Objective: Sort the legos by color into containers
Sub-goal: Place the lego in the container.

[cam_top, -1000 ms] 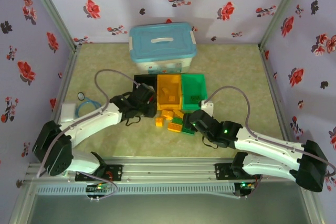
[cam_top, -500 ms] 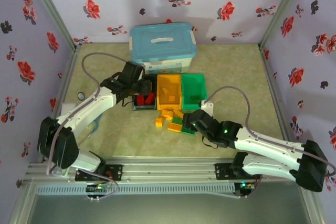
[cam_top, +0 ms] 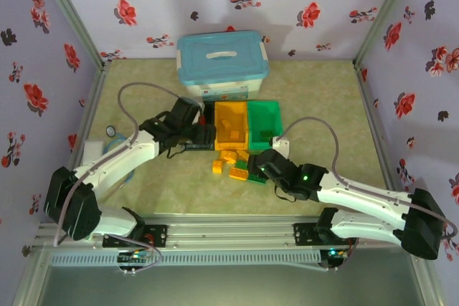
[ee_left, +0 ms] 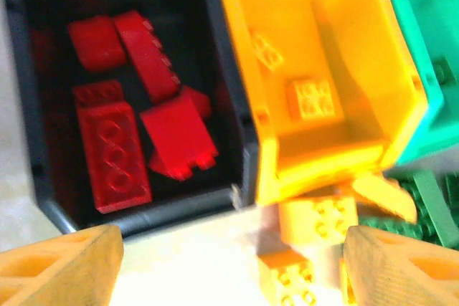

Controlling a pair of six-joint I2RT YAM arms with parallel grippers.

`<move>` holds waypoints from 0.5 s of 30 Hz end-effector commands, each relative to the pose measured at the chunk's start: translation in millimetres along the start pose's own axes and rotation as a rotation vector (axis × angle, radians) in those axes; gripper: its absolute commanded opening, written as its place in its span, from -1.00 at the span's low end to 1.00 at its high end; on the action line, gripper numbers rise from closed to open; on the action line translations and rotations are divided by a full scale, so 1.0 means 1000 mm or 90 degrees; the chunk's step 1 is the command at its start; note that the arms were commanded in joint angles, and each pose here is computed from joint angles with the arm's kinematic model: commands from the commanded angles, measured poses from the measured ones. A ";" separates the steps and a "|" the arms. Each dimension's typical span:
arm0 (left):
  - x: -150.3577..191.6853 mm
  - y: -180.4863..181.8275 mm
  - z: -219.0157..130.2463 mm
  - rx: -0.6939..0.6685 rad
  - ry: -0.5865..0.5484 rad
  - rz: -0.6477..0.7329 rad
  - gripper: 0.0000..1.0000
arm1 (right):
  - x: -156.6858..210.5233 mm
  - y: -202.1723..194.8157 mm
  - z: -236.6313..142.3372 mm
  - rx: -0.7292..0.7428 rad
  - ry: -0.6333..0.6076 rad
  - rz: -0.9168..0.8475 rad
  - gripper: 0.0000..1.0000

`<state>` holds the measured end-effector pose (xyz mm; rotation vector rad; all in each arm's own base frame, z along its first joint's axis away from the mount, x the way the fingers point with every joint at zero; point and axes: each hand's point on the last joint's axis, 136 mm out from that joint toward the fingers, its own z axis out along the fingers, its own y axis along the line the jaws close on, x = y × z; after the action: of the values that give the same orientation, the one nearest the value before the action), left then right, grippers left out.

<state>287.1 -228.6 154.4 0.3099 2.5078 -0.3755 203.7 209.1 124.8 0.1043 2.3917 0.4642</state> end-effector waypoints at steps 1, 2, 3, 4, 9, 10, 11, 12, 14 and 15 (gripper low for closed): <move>0.040 -0.012 0.003 0.011 0.056 0.010 0.61 | -0.014 0.009 -0.002 0.001 -0.017 -0.005 0.52; 0.050 -0.015 0.006 0.013 0.067 0.012 0.61 | -0.014 0.010 -0.001 0.003 -0.015 -0.007 0.53; 0.058 -0.017 0.009 0.015 0.074 0.011 0.61 | -0.014 0.012 0.001 0.003 -0.012 -0.009 0.53; 0.066 -0.019 0.012 0.017 0.082 0.011 0.61 | -0.013 0.013 0.002 0.003 -0.010 -0.010 0.53; 0.089 -0.034 0.028 0.032 0.114 0.019 0.59 | -0.009 0.019 0.008 -0.003 0.003 -0.009 0.52; 0.091 -0.037 0.031 0.034 0.117 0.022 0.60 | -0.009 0.019 0.008 -0.003 0.006 -0.009 0.52; 0.091 -0.040 0.033 0.037 0.118 0.024 0.59 | -0.007 0.018 0.009 -0.002 0.009 -0.009 0.52; 0.091 -0.042 0.036 0.037 0.121 0.027 0.59 | -0.007 0.019 0.008 -0.003 0.008 -0.007 0.51; 0.092 -0.045 0.042 0.035 0.126 0.031 0.59 | -0.007 0.017 0.008 -0.002 0.009 -0.005 0.51; 0.094 -0.046 0.046 0.034 0.132 0.034 0.58 | -0.006 0.016 0.007 -0.002 0.009 -0.004 0.51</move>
<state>217.3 -261.7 74.0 0.4709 2.6909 -0.3757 208.3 222.2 120.3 0.0772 2.4267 0.4411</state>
